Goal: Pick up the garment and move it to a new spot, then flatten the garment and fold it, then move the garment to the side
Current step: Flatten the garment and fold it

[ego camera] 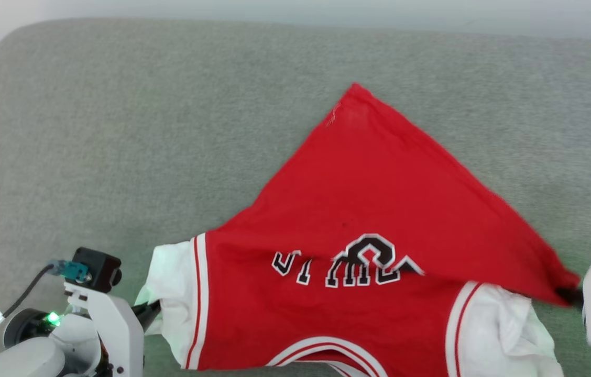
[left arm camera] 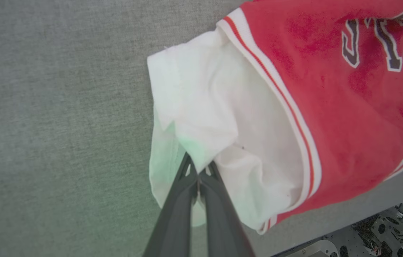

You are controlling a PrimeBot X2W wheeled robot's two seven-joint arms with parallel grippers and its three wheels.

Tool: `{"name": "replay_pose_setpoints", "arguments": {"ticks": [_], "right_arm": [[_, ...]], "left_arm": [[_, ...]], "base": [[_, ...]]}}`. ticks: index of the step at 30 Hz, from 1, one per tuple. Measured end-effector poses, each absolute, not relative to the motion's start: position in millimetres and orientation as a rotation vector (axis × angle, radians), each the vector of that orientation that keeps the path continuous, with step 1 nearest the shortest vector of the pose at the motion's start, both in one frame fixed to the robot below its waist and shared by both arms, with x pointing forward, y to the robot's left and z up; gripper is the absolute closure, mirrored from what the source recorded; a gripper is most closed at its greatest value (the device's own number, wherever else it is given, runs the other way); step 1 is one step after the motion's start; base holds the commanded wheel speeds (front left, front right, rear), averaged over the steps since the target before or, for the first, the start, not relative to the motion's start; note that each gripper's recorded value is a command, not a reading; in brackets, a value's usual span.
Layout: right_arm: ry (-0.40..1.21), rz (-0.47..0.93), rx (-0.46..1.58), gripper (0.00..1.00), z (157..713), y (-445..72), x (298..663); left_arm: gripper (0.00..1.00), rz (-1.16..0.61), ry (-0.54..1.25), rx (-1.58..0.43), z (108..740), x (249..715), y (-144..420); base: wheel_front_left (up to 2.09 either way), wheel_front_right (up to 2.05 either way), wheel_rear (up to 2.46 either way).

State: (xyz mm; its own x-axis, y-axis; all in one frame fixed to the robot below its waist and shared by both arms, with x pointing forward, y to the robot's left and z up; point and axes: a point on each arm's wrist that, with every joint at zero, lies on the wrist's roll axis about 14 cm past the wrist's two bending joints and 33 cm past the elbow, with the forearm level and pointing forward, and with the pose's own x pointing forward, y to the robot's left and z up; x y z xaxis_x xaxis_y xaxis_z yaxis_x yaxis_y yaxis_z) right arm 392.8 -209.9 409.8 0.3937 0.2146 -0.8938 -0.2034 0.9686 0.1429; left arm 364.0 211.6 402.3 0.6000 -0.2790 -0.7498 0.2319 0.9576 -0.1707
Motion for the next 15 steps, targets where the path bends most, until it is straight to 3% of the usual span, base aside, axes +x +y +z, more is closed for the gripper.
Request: {"name": "replay_pose_setpoints", "arguments": {"ticks": [7,13,15], "right_arm": [[1.116,0.175,0.116,1.00,395.1,-215.9,342.3],[1.073,0.145,0.149,1.00,378.1,-209.9,335.4],[1.054,0.138,0.150,0.65,374.5,-209.9,337.2]], "left_arm": [[1.00,-0.328,0.863,-0.052,407.9,366.8,200.6],[1.00,-0.329,0.864,-0.058,407.8,364.7,199.8],[1.00,-0.333,0.863,-0.063,408.1,363.9,199.2]], "base": [[0.00,0.00,0.00],[0.00,0.00,0.00],[0.00,0.00,0.00]]}}
